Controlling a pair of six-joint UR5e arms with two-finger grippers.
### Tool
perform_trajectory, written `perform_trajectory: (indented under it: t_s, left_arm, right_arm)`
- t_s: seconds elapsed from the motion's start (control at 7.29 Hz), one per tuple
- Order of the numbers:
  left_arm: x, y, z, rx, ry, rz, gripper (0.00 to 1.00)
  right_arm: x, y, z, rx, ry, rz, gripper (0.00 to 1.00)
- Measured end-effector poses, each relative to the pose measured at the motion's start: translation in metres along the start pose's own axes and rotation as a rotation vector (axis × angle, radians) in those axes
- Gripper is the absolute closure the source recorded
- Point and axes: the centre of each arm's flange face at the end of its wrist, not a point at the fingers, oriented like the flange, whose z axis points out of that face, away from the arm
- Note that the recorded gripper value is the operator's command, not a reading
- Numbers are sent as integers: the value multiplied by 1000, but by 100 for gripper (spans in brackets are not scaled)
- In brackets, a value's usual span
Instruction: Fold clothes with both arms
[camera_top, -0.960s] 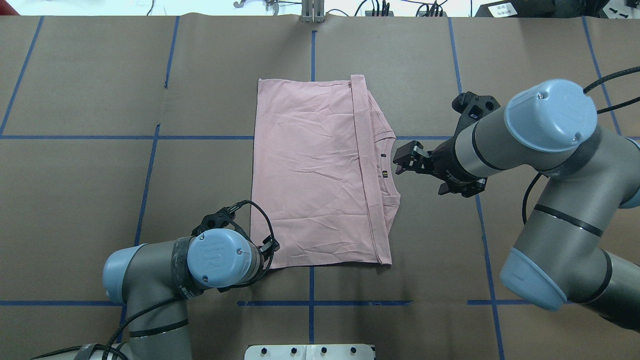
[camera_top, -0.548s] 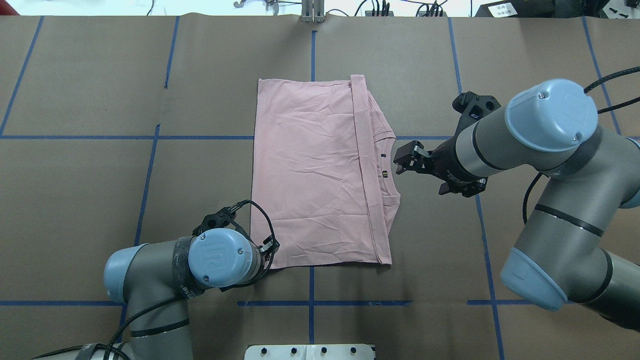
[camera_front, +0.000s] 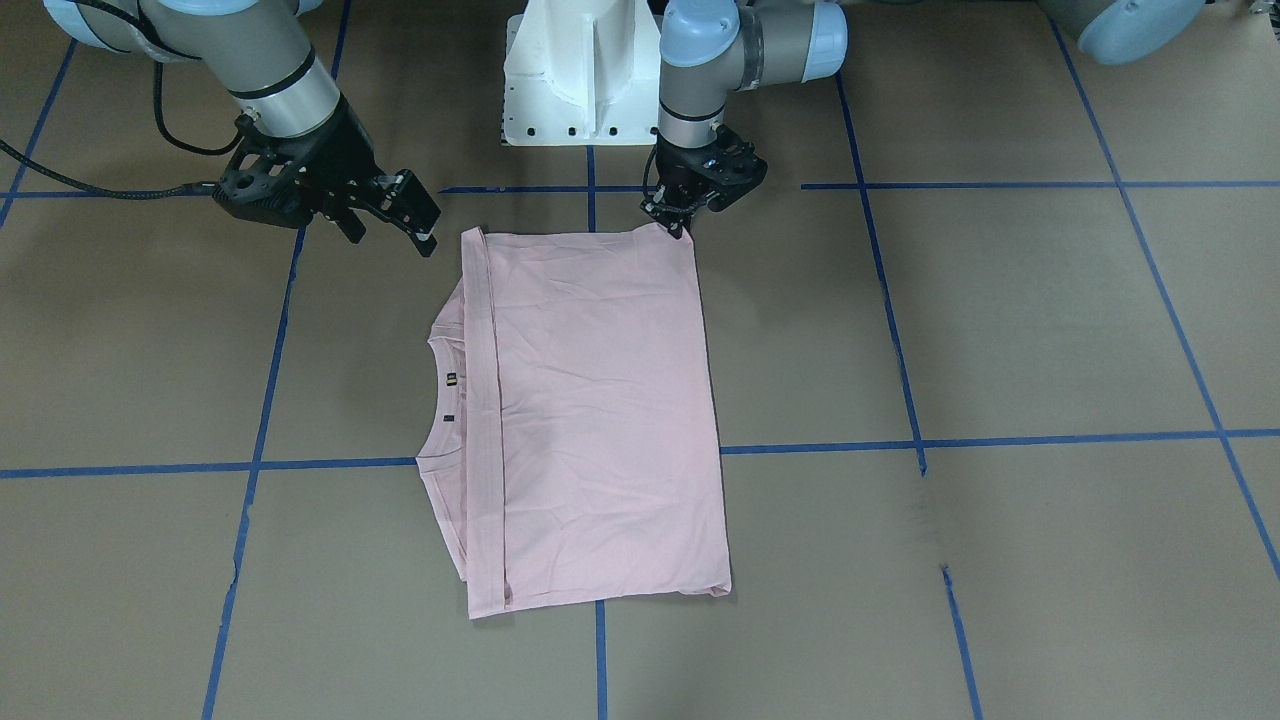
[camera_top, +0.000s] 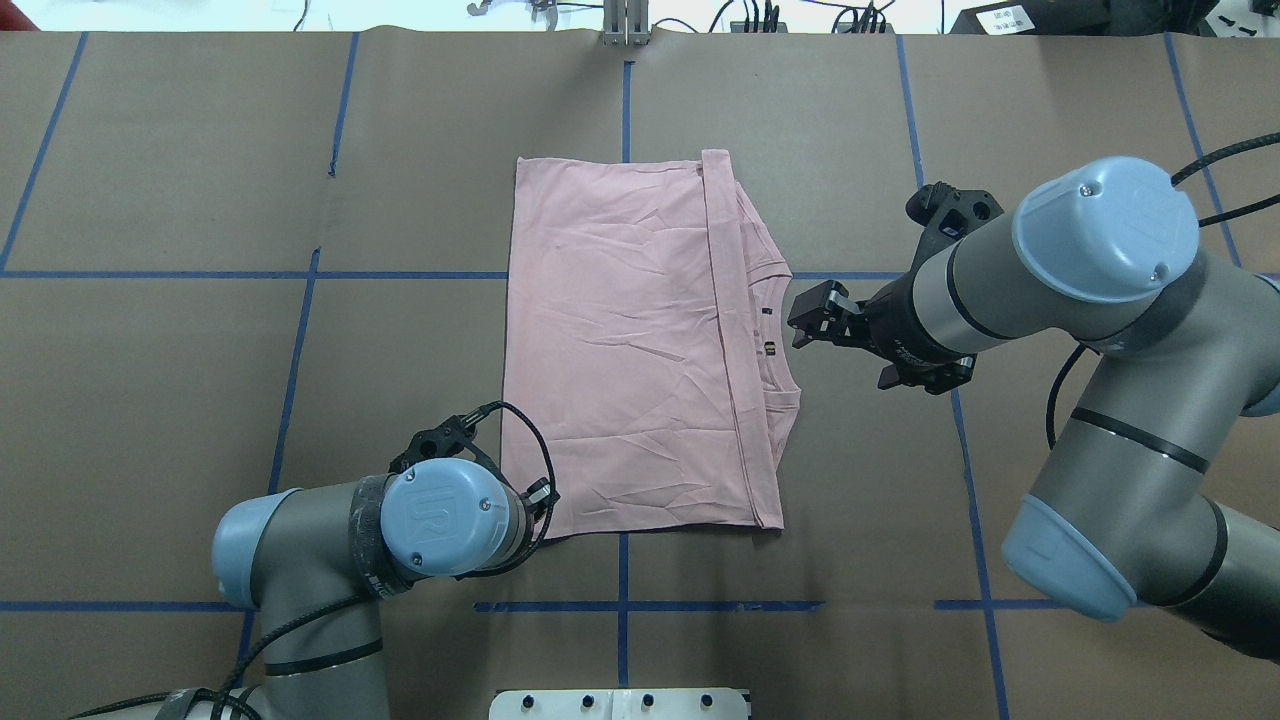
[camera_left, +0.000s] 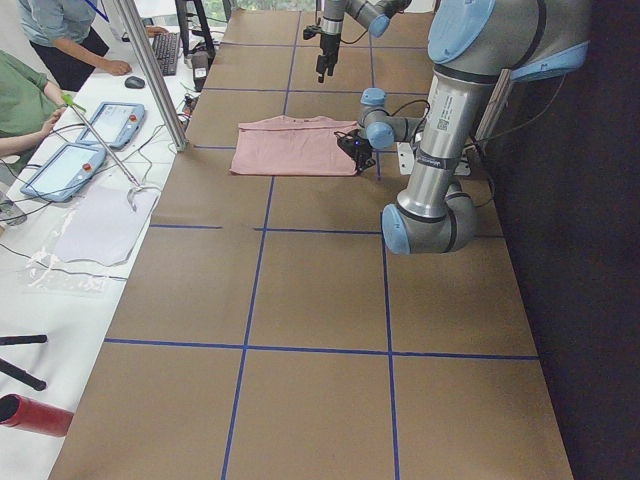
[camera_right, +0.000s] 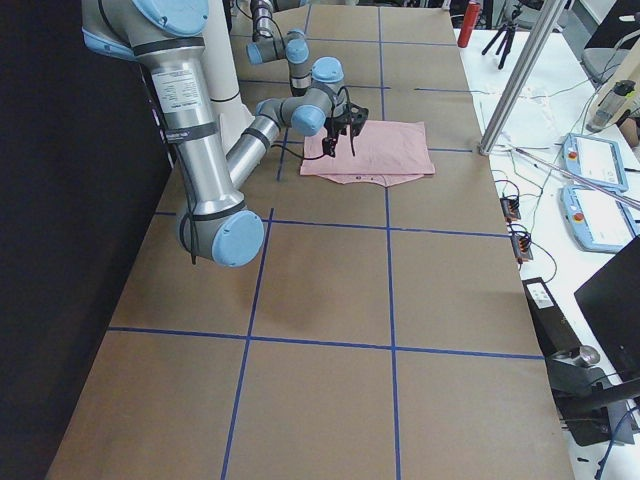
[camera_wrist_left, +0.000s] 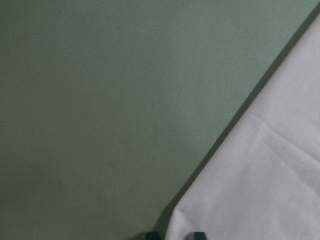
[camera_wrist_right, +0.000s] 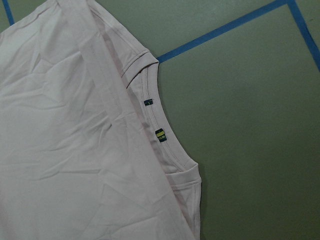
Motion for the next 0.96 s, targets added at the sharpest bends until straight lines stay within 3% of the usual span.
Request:
perform_trajectory:
  t_s: [0.41,0.96]
  left_arm:
    - [3,-4,-29,-20,48,88,100]
    - [5,-8,-41,-23,70,145,100]
  right_arm:
    - [0,5,9,-3,14,15,0]
    - [-13,65,87,4,99,173,0]
